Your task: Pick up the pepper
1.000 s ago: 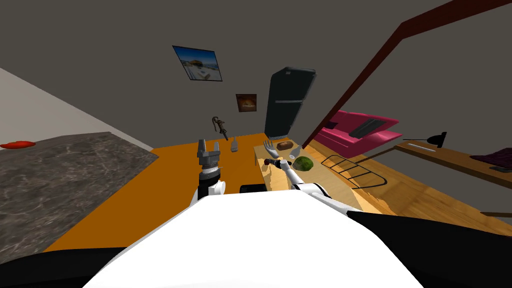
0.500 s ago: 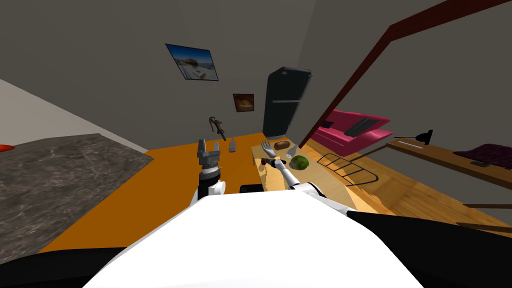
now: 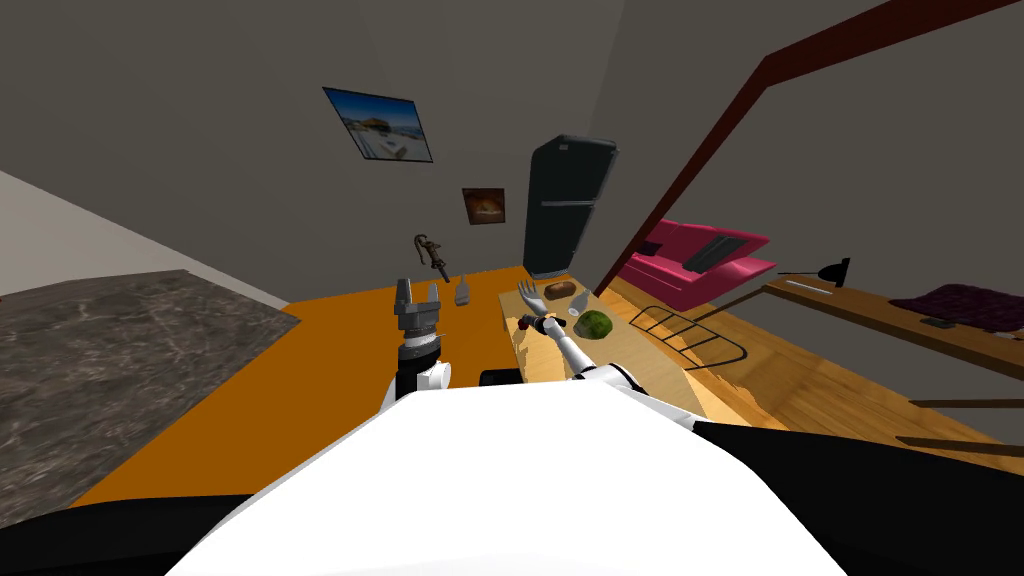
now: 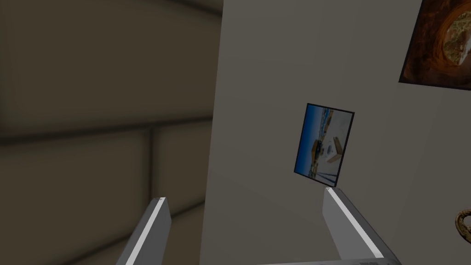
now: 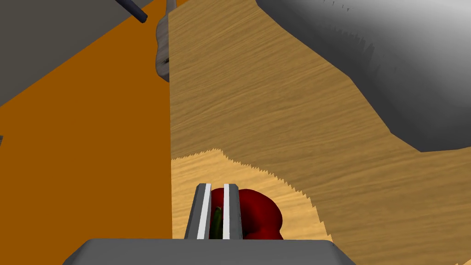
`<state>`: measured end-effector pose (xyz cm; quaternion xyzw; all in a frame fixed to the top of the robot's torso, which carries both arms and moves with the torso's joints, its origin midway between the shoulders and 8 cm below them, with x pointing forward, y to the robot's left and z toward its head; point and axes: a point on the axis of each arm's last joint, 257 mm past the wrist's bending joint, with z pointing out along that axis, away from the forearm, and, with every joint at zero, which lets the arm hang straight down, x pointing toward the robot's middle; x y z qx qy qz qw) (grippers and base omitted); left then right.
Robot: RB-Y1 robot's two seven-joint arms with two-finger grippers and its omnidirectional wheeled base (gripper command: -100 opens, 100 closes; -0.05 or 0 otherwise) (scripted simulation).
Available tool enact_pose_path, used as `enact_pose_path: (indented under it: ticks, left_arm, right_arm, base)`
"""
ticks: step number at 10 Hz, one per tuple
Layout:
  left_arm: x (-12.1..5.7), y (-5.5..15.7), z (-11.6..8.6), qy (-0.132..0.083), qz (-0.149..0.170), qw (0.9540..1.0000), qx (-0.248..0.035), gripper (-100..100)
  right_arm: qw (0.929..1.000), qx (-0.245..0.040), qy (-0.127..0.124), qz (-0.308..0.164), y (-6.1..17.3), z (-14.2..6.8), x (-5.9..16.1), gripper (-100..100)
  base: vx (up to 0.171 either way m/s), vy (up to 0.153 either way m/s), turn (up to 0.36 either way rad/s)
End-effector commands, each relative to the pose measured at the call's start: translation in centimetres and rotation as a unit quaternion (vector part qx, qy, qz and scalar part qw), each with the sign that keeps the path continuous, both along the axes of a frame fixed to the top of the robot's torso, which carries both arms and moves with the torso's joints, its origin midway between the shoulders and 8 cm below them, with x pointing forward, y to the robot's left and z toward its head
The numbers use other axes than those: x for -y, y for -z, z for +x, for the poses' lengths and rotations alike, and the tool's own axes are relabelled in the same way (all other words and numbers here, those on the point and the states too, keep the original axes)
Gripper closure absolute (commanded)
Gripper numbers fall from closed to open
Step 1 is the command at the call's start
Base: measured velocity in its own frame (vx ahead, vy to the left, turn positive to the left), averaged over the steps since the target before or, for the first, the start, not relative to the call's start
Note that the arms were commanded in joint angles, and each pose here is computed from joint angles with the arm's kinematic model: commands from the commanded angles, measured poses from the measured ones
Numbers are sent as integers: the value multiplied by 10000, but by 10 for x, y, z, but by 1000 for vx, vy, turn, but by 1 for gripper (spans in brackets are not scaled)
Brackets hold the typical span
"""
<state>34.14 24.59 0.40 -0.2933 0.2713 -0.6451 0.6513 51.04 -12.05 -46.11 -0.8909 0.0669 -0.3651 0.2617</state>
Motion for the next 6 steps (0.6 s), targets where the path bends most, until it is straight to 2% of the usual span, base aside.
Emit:
enact_pose_path:
  ticks: [1,3,4,5,6]
  left_arm:
    - [0,0,0,0,0,10000,0,0]
    - [0,0,0,0,0,10000,0,0]
    - [0,0,0,0,0,10000,0,0]
    - [0,0,0,0,0,10000,0,0]
    - [0,0,0,0,-1,10000,0,0]
  right_arm:
    - [10000,0,0,0,0,0,0,100]
    - [10000,-3,0,3,0,0,0,100]
    - [10000,-5,0,3,0,0,0,0]
    - [9998,-157,69,-89,13,-9,30,100]
    - [9998,-157,69,-89,13,-9,30,100]
  base:
    - [0,0,0]
    - [0,0,0]
    - [0,0,0]
    - [6,82,121]
    - [-8,98,60]
